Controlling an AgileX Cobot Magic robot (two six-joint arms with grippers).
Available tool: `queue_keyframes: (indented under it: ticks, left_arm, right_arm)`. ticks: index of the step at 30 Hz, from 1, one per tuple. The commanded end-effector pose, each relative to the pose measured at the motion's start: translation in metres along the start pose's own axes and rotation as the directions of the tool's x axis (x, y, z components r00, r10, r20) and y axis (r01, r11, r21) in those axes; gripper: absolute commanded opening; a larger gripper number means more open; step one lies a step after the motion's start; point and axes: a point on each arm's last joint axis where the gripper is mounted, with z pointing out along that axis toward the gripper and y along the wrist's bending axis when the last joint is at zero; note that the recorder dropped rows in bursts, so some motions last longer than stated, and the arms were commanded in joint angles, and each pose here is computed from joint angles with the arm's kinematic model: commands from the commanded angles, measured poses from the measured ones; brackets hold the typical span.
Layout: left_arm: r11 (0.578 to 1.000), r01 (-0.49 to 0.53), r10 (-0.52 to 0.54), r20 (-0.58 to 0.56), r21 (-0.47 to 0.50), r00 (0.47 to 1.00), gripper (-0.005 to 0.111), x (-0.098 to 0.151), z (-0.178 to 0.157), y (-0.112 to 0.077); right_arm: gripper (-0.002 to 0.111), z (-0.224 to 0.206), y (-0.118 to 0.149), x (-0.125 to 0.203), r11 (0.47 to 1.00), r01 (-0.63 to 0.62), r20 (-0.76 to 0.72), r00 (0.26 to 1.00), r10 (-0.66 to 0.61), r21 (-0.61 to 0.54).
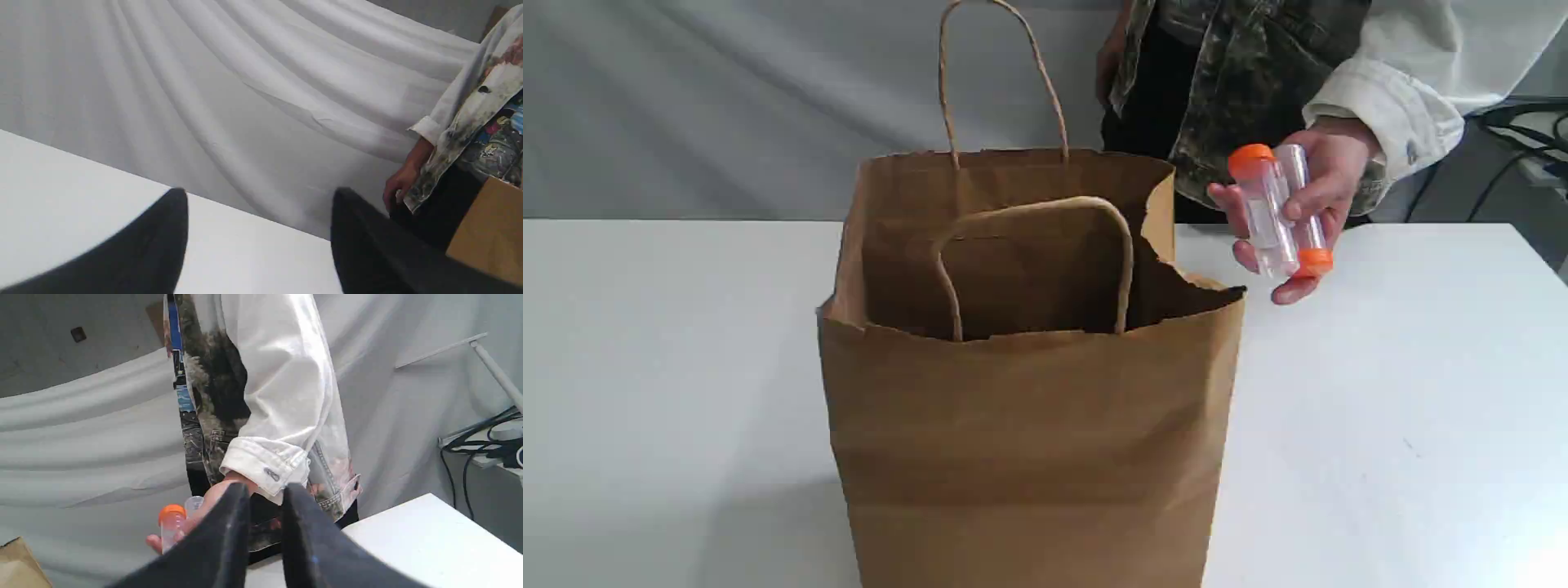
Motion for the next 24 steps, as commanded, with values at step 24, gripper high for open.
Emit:
queue_keyframes:
  ticks: [24]
  left_arm:
    - [0.989, 0.142, -0.148, 0.176, 0.047, 0.973, 0.054, -0.016, -0.002, -0.002]
  right_arm:
    - [0.016, 0.046, 0.053, -0.061, 0.879, 0.395, -0.107, 0.894, -0.434, -0.266]
